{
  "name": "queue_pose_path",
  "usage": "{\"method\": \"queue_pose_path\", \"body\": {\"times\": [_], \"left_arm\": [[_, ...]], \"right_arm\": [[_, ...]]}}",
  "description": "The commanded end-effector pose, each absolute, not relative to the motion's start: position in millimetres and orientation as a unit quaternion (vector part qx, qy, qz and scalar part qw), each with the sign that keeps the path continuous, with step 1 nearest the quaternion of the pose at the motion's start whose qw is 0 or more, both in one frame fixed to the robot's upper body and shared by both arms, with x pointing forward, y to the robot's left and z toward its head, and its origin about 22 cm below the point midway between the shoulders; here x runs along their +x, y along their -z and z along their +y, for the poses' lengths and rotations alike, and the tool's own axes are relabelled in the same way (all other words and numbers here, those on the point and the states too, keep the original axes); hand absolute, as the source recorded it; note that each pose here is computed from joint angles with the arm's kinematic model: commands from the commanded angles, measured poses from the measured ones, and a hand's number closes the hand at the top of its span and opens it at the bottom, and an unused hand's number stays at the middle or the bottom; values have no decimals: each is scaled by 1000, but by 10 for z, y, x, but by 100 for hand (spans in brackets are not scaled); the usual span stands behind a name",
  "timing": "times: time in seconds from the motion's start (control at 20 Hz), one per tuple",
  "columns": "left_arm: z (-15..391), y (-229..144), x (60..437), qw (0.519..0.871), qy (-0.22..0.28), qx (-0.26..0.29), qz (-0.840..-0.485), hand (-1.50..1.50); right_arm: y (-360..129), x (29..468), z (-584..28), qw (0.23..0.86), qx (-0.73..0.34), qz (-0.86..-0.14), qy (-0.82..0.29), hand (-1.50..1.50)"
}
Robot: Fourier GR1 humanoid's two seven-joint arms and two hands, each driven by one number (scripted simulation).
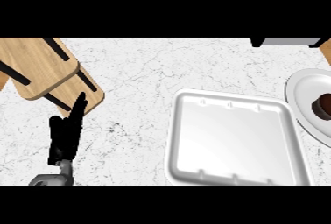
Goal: Pick the cupcake from the tray and place it in the plate
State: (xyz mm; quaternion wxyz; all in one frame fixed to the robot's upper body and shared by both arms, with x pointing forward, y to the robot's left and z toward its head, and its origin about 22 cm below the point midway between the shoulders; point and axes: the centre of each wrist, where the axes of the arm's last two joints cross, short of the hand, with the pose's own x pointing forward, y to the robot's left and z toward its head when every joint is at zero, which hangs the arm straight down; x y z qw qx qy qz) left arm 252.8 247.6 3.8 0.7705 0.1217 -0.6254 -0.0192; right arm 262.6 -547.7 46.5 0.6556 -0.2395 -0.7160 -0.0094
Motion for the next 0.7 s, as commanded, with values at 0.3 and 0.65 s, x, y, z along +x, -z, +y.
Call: {"method": "queue_pose_path", "body": {"times": [0.3,0.65], "left_arm": [[2504,124,2619,792,16,115,-599,0],[2448,331,2460,794,21,102,-600,0]], "right_arm": [[-245,2638,-5345,673,-284,-683,2,-150],[-188,2475,-5436,671,-309,-673,6,-150]]}}
